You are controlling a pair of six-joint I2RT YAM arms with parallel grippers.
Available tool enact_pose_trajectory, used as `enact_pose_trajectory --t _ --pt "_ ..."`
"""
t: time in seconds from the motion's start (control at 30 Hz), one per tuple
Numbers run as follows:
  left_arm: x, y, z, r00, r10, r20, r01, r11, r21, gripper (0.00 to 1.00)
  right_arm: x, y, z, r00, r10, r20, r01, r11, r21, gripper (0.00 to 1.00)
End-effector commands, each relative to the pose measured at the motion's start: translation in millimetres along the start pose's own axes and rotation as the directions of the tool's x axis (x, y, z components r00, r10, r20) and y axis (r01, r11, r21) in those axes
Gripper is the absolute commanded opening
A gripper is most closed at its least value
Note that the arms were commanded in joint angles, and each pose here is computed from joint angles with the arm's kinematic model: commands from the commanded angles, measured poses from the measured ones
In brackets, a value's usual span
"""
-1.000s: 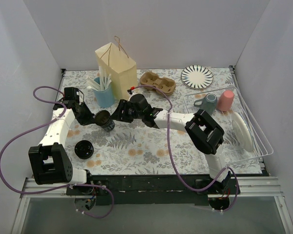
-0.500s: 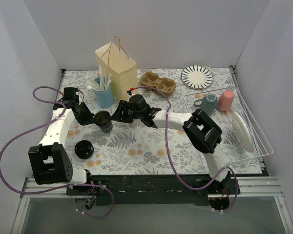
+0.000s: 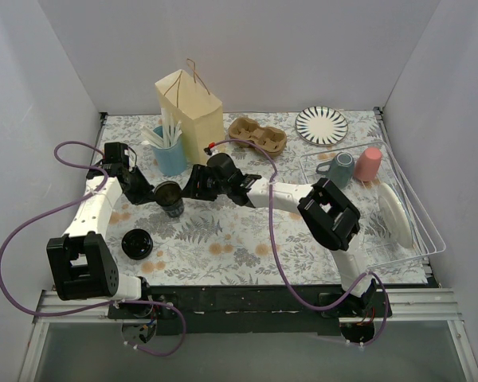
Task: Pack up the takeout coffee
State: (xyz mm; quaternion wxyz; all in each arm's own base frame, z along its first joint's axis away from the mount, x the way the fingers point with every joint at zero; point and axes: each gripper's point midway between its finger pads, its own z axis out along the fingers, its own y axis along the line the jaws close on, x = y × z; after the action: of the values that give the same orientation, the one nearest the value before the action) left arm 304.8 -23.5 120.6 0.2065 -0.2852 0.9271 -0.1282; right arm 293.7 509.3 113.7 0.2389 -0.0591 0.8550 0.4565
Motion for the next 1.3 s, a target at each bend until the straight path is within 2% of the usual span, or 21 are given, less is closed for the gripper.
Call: enact_pose_trajectory --t 0.0,0.47,0.7,0.9,1.03,1.1,1.13,1.27 --pt "-4.1 -9.9 -8.3 1.0 0.013 0.008 -0.013 0.999 0.037 0.0 -6.1 19.0 4.8 0.999 -0.035 0.025 0.036 0.999 -0.034 0.56" --pt "-34.4 -19.1 -29.3 0.995 0.008 0.098 -0.009 1.0 0.012 0.0 -8.1 24.7 1.9 0.999 -0.045 0.027 0.046 0.998 -0.044 0.55" --pt "-55.5 -21.7 -51.1 0.985 0.022 0.173 -0.019 1.0 -0.02 0.0 -24.4 51.0 -12.8 0.992 -0.111 0.054 0.116 0.988 -0.102 0.56" --pt "-63.2 -37.1 -71.8 0.98 0.025 0.199 -0.031 0.999 0.029 0.0 -40.4 73.4 -35.8 0.988 -0.127 0.09 0.138 0.981 -0.133 0.55" --pt "-66.0 -50.4 -85.8 0.978 0.052 0.202 -0.07 0.994 0.08 0.0 -44.6 89.2 -68.6 0.976 -0.195 0.1 0.209 0.965 -0.158 0.56" --pt "-73.0 -60.2 -100.1 0.97 0.07 0.234 -0.097 0.989 0.109 0.0 -34.0 77.7 -82.5 0.969 -0.235 0.07 0.243 0.961 -0.134 0.57" --pt "-73.9 -63.4 -104.8 0.967 0.076 0.242 -0.107 0.987 0.117 0.0 -36.8 86.2 -104.0 0.959 -0.27 0.085 0.28 0.948 -0.151 0.58" --pt "-68.0 -86.1 -120.8 0.957 0.103 0.273 -0.15 0.976 0.157 0.0 -22.6 66.5 -155.0 0.942 -0.334 0.014 0.334 0.937 -0.104 0.59"
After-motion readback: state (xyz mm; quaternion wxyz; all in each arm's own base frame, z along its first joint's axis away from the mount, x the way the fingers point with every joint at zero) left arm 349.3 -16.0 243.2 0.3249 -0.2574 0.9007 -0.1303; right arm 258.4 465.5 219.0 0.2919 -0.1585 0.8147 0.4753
